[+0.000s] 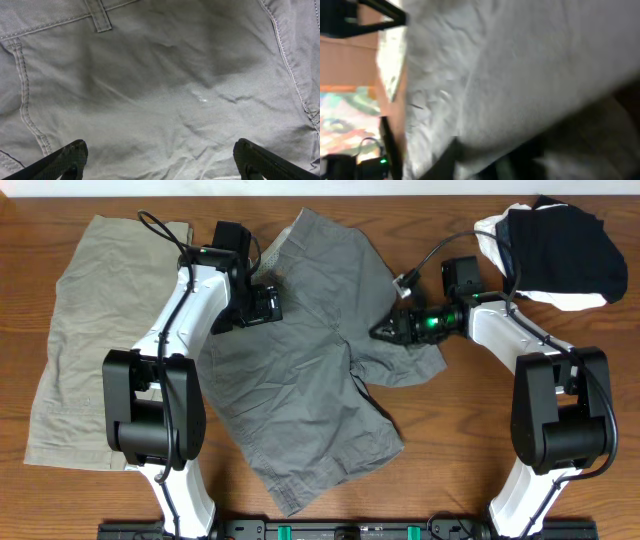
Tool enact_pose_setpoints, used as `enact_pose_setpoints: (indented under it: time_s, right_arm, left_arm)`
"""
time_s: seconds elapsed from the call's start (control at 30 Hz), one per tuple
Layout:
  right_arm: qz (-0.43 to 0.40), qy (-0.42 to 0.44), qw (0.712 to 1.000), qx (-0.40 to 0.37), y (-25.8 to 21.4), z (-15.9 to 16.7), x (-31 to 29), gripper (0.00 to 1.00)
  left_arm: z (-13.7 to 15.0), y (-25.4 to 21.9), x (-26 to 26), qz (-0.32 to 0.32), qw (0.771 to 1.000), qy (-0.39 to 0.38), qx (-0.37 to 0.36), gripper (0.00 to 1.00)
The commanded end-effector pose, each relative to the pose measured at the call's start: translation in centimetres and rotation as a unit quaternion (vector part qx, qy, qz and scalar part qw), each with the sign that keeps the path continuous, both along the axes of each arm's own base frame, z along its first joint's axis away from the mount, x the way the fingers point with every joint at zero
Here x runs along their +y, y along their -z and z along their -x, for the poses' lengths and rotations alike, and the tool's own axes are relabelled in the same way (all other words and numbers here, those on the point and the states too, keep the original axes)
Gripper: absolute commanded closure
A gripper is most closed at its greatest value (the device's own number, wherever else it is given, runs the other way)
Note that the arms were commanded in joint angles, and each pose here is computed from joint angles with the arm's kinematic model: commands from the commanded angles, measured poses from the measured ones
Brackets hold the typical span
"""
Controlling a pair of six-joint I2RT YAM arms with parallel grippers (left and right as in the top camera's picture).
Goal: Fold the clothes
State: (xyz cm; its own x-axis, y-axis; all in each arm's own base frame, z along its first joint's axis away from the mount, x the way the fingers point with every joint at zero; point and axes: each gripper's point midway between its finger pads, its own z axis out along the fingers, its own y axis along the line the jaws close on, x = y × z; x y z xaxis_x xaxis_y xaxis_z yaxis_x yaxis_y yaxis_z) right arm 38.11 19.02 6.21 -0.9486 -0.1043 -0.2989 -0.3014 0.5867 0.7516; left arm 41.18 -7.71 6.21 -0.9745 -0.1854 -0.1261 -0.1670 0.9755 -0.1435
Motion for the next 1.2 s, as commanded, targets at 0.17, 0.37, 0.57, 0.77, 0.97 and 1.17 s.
enact_pose_setpoints:
  time_s: [0.17,0.37,0.57,0.77,0.97,1.17]
  right_arm:
    - [0.096,0.06,0.991,-0.067,-0.3,-4.6,-5.1,0.99]
    - [0.25,0.169,0.944,-0.137,-1.4,-10.1,-12.9,0.99]
    - [0.395,0.306,0.853,-0.153,-1.2,-12.6,-20.0,0.54]
    - [0.385,0.351,0.845,-0.12,-1.8,-11.9,-20.3,0.12]
    - [0.29,0.316,0.894,-0.131,-7.9,-9.9,-15.9,0.15]
    - [0.218,0.261,0.917,-0.209,-15.5,-7.6,-10.8,0.36]
  left_arm:
    - [0.1,0.5,0.1,0.0,1.0,-0.002,0.005,0.06]
    - [0.2,0.5,0.1,0.0,1.0,-0.002,0.005,0.05]
    - [0.2,0.5,0.1,0.0,1.0,-0.002,0.005,0.05]
    - [0.2,0.5,0.1,0.0,1.0,-0.002,0.005,0.06]
    - [-0.1,0.4,0.1,0.001,1.0,-0.001,-0.001,0.06]
    - [-1.3,-0.3,0.0,-0.004,0.999,0.041,-0.028,0.05]
